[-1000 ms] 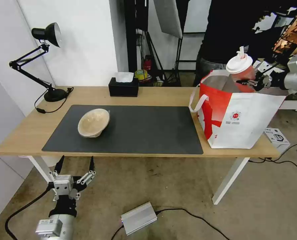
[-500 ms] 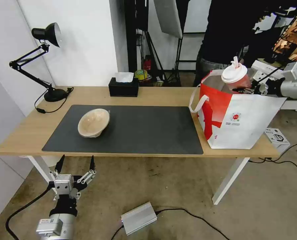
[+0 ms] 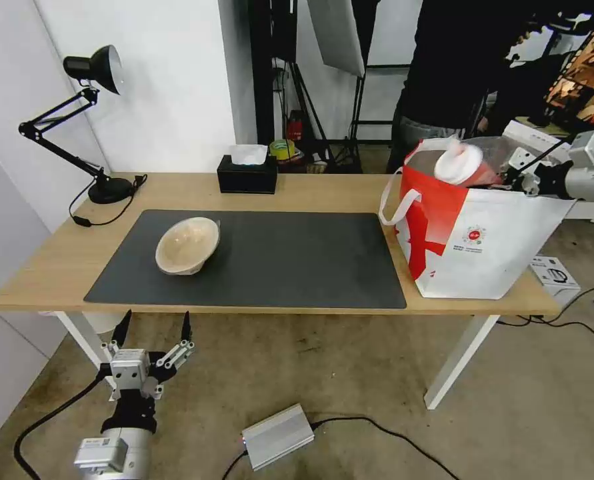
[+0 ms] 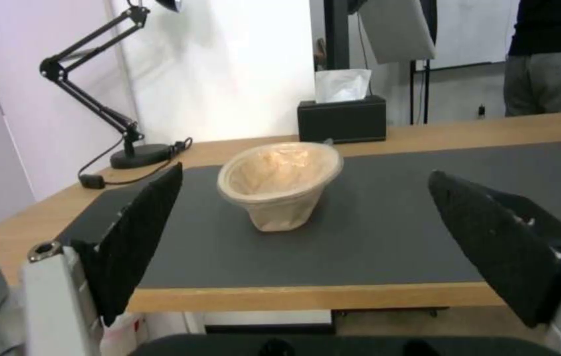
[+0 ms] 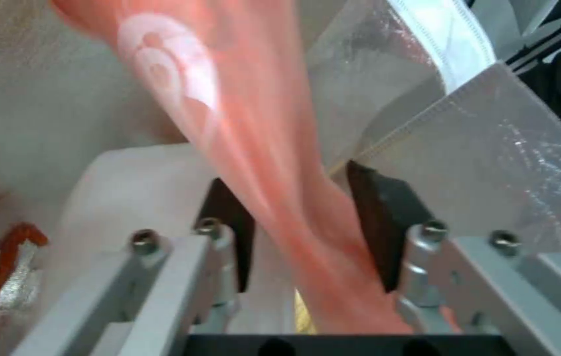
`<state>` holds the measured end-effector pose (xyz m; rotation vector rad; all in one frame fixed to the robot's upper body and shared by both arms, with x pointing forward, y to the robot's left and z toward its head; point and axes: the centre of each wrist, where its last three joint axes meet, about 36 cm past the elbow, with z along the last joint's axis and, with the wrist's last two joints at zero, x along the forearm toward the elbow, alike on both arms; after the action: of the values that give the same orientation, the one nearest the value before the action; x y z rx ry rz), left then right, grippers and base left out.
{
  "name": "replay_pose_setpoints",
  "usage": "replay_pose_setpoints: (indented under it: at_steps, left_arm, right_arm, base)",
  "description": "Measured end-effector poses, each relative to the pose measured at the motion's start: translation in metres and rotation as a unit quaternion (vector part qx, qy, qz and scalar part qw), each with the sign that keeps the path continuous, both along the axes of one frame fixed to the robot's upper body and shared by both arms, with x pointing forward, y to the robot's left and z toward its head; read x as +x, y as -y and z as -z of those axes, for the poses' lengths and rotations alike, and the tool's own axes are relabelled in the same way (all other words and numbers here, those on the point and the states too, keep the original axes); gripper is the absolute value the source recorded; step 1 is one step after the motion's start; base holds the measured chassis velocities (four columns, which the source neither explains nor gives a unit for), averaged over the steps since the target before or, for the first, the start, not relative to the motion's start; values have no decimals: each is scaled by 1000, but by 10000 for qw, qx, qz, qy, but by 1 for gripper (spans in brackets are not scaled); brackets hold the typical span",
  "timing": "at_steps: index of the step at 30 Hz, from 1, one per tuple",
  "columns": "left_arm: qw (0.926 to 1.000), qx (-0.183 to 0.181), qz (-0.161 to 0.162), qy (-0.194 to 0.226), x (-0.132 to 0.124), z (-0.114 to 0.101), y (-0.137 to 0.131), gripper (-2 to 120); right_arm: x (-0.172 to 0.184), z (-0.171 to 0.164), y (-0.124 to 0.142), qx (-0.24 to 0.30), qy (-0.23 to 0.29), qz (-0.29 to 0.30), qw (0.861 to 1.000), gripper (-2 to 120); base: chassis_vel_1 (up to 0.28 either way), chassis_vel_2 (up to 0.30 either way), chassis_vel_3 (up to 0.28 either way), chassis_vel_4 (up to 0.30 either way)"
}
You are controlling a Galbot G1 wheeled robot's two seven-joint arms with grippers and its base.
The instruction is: Pick up the trash from the table and place it into the takeout bag.
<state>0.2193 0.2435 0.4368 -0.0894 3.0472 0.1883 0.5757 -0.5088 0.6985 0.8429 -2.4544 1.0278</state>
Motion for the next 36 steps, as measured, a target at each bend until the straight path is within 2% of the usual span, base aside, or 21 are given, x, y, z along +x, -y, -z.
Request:
replay_pose_setpoints:
  at_steps: [4,5,9,10,13,15,21,24,36]
  left_arm:
    - [10000,-8,5,2,-1,0,1,100]
    - [10000,-8,5,2,-1,0,1,100]
    - [10000,-4,11,11,-1,-1,1,100]
    - [10000,-4,11,11,-1,-1,1,100]
    - [10000,2,17,20,-2,-2,1,100]
    - [10000,5,20,20,-2,-2,1,100]
    - [10000,15,34,38,-3,-5,1,100]
    - [10000,22,42,52,-3,-6,2,100]
    - [10000,35,38,57,-5,-8,1,100]
  right_arm:
    - [-2,-5,0,12,55,-16,10000,60]
    - [-2,-5,0,12,55,-16,10000,60]
    - [-5,-12,-1,66,134,-46,9999,78]
    - [-5,-12,-1,66,134,-46,9999,78]
    - [-7,-16,-2,133,204,-64,9997,93]
    - [-8,-19,-2,167,259,-57,9995,96]
    - [-12,-35,-3,380,570,-6,9977,99]
    - [-16,-48,-11,557,798,-50,9952,99]
    - [-16,-67,-31,832,1216,-118,9890,100]
  base:
    - [0,0,0,0]
    - [0,0,0,0]
    - [0,0,0,0]
    - [0,0,0,0]
    - [0,0,0,0]
    - [0,0,0,0]
    - [0,0,0,0]
    - [0,0,0,0]
    - [0,0,0,0]
